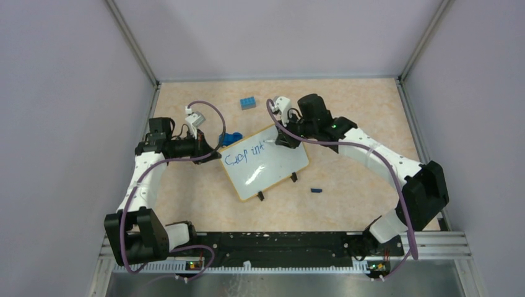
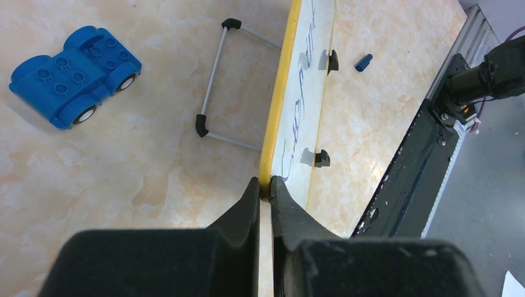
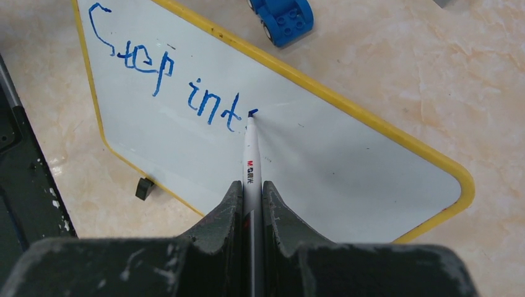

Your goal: Write a sentence on the whiteboard

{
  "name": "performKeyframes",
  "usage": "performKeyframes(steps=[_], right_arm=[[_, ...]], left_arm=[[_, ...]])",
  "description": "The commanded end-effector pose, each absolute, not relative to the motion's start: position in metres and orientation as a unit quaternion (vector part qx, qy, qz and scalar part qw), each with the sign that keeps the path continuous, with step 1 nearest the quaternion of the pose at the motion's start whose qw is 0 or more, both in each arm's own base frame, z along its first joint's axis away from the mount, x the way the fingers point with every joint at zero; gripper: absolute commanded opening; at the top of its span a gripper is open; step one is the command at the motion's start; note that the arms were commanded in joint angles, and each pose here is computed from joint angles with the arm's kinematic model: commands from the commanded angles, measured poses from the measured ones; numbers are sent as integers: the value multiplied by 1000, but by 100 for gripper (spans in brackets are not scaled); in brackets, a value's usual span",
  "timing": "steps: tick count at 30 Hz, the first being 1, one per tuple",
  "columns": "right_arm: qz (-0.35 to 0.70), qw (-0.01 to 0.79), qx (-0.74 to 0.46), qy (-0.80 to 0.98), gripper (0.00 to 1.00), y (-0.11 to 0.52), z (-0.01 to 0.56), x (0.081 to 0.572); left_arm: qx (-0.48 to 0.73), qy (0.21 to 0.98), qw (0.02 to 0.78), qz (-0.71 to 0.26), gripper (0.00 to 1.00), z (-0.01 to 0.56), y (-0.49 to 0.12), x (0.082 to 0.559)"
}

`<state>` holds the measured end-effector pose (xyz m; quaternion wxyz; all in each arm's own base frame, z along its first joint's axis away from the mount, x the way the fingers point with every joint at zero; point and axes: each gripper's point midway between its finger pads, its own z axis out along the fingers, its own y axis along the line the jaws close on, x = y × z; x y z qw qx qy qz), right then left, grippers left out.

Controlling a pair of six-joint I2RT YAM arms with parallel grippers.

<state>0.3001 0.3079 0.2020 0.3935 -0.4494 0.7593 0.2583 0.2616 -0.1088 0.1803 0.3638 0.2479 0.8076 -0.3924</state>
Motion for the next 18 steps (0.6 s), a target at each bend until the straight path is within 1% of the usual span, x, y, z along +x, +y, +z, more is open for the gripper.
performKeyframes(steps=[1,18], right_arm=[[268,415,-450,744,0,318,220,306],[258,398,-459,751,0,306,205,291]], left_arm=[[260,812,355,-384,0,171,-111,253],[259,811,355,-386,0,172,-111,255]])
